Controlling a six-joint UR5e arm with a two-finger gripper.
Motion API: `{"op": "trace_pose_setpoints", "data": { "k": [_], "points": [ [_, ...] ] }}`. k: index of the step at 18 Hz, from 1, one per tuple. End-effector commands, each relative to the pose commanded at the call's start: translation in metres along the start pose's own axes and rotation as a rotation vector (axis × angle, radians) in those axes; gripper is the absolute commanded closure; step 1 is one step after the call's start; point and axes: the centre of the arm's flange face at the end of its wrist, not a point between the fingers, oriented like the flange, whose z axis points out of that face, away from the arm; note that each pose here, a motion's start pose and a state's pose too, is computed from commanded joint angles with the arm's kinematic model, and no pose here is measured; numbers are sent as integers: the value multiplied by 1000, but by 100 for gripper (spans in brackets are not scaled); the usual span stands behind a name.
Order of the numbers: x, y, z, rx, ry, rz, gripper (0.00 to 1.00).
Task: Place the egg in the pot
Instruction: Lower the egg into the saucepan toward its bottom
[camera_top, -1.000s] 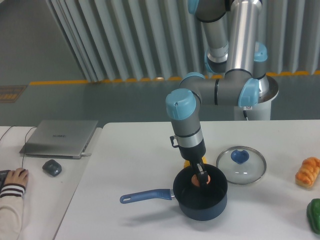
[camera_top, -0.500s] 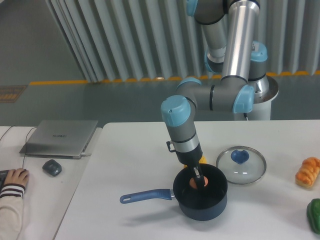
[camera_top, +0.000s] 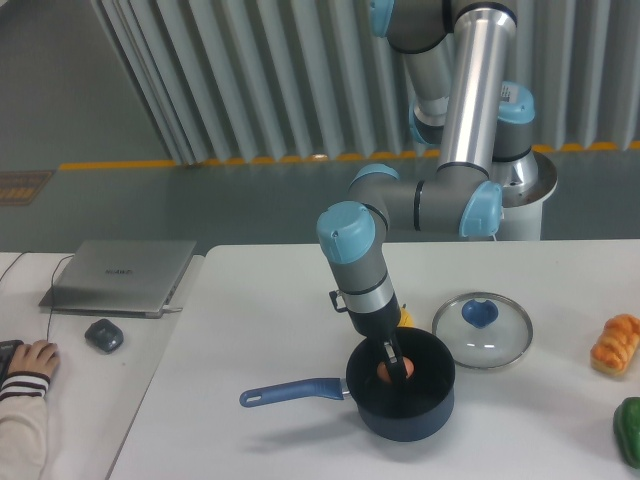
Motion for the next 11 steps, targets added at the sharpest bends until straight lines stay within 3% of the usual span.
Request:
{"op": "trace_pose_setpoints", "data": {
  "k": [11],
  "points": [
    [1,-3,8,-6,8,3,77]
  ]
}}
